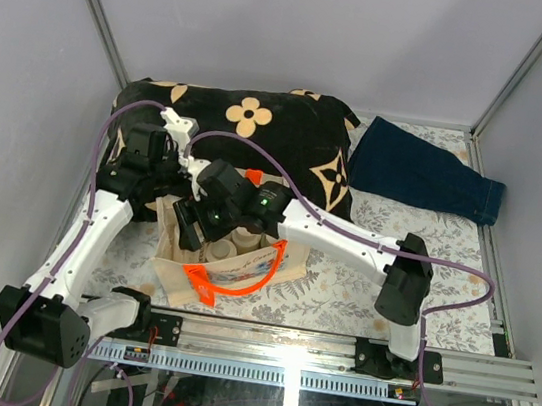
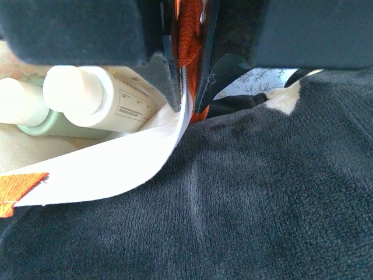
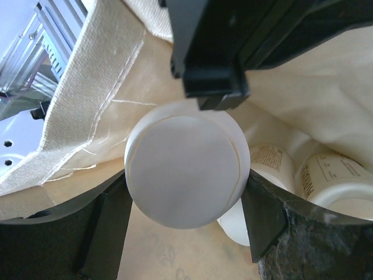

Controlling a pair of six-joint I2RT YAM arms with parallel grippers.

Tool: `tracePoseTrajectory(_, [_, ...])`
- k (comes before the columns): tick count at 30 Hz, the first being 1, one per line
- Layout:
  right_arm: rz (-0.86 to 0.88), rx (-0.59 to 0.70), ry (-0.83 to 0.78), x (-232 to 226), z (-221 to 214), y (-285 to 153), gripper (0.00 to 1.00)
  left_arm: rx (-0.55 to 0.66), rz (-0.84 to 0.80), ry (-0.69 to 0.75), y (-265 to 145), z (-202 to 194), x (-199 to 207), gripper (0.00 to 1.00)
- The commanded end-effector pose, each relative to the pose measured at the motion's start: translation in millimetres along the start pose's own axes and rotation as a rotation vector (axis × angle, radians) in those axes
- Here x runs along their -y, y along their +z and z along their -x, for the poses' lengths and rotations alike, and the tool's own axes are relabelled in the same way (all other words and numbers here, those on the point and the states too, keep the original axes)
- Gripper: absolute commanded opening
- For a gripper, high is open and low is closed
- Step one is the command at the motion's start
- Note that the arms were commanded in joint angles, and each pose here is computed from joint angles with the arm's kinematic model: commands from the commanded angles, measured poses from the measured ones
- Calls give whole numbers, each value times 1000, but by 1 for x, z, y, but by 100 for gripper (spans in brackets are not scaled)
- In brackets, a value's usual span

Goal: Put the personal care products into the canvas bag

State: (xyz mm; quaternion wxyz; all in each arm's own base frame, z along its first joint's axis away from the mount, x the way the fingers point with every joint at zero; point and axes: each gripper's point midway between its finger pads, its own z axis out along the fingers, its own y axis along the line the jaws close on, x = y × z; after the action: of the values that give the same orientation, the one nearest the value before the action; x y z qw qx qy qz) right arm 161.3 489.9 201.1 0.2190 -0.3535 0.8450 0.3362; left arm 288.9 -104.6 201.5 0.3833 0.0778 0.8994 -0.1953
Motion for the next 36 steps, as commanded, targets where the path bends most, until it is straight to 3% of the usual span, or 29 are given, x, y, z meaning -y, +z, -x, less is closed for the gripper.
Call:
tracePoseTrajectory(1, [114,157,-43,-37,37,-23,34,44,-49,26,0,19,11,6])
tracePoseTrajectory(3, [113,147,-39,-36,32,-22,38,45,-45,28,0,19,10,6])
tracePoseTrajectory(10, [108,145,-61,-38,27,-37,69,41,-41,28,2,19,9,14])
tracePoseTrajectory(14, [83,162,-76,-36,31,-52,99,43,-37,30,2,21,9,18])
tracePoseTrajectory(21, [30,216,-91,-35,47,-80,100,50,-34,28,1,25,9,18])
tracePoseTrajectory(25, [-91,293,-99,-19,64,-109,100,68,-35,30,-2,32,11,20])
tracePoseTrajectory(27, [-189,342,-94,-4,74,-129,99,79,-37,27,-7,38,13,32])
tracePoseTrajectory(28, [-238,361,-92,4,79,-140,100,80,-38,22,-10,42,15,47])
tracePoseTrajectory(29, [-287,379,-85,14,83,-152,99,87,-39,22,-13,48,17,83])
tracePoseTrajectory(30, [-329,391,-74,23,87,-163,99,91,-38,22,-17,54,19,98])
tracePoseTrajectory(36, [-530,410,63,109,96,-216,99,183,-24,32,-42,92,27,100])
